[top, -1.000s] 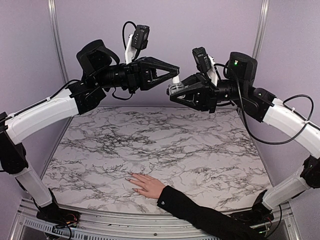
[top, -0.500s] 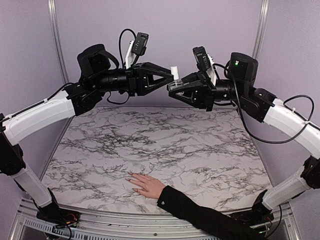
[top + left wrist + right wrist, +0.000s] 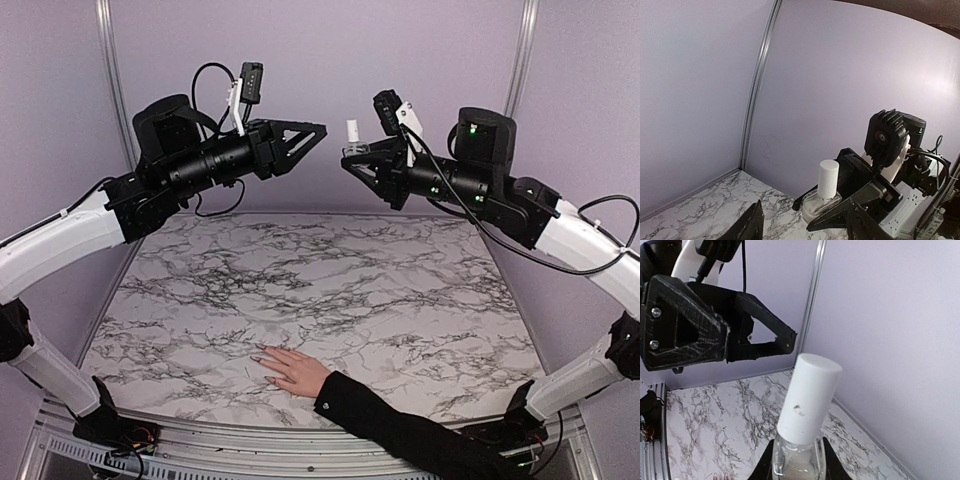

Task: Paint the nails
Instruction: Screw the nail polish bottle.

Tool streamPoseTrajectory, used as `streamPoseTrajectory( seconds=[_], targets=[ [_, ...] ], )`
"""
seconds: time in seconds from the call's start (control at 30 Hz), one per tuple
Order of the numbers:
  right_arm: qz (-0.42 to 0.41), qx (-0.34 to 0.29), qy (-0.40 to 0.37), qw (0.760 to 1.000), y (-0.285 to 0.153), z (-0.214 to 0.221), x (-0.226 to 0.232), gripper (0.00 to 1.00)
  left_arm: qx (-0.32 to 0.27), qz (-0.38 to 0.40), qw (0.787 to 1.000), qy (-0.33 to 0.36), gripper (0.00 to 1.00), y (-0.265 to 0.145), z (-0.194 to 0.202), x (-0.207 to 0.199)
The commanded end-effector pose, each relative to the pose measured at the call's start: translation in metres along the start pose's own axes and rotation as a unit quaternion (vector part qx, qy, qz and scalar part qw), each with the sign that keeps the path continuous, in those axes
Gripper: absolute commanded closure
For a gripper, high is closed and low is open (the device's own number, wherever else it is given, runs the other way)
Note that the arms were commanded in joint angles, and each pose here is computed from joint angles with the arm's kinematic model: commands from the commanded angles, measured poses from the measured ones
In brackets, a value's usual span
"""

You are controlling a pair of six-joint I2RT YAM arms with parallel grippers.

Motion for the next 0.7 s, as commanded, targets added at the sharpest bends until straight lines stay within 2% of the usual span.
streamPoseTrajectory(
  seconds=[0.0, 0.2, 0.37, 0.57, 0.67],
  targets=[
    [0.144, 0.011, -0.039, 0.989, 0.002, -0.007, -0.021, 1.0, -0.007, -0.07, 0.997, 0.008, 0.43, 0.011, -0.007, 0.002],
    [0.175, 0.027, -0.053, 0.983, 0.008, -0.001, -0.021, 1.0, 0.03, -0.093, 0.995, 0.004, 0.46, 0.034, 0.006, 0.001],
    [0.184, 0.033, -0.057, 0.981, 0.01, 0.002, -0.021, 1.0, 0.031, -0.096, 0.995, -0.01, 0.59, 0.044, 0.01, 0.002],
    [0.184, 0.031, -0.06, 0.981, 0.01, 0.001, -0.02, 1.0, 0.042, -0.116, 0.992, -0.014, 0.62, 0.046, 0.016, 0.007],
    [0.18, 0.032, -0.063, 0.981, 0.012, 0.0, -0.019, 1.0, 0.048, -0.116, 0.992, -0.016, 0.69, 0.047, 0.018, 0.008]
  ],
)
Point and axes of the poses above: each gripper's point midway between its finger pads, its own y axis out along the fingers, its own x axis along the line the jaws close on, z = x × y, the point moved 4 cm from there along -y, back along the fingers, and after that the axes turned 11 degrees about y, right-handed, at the moved point
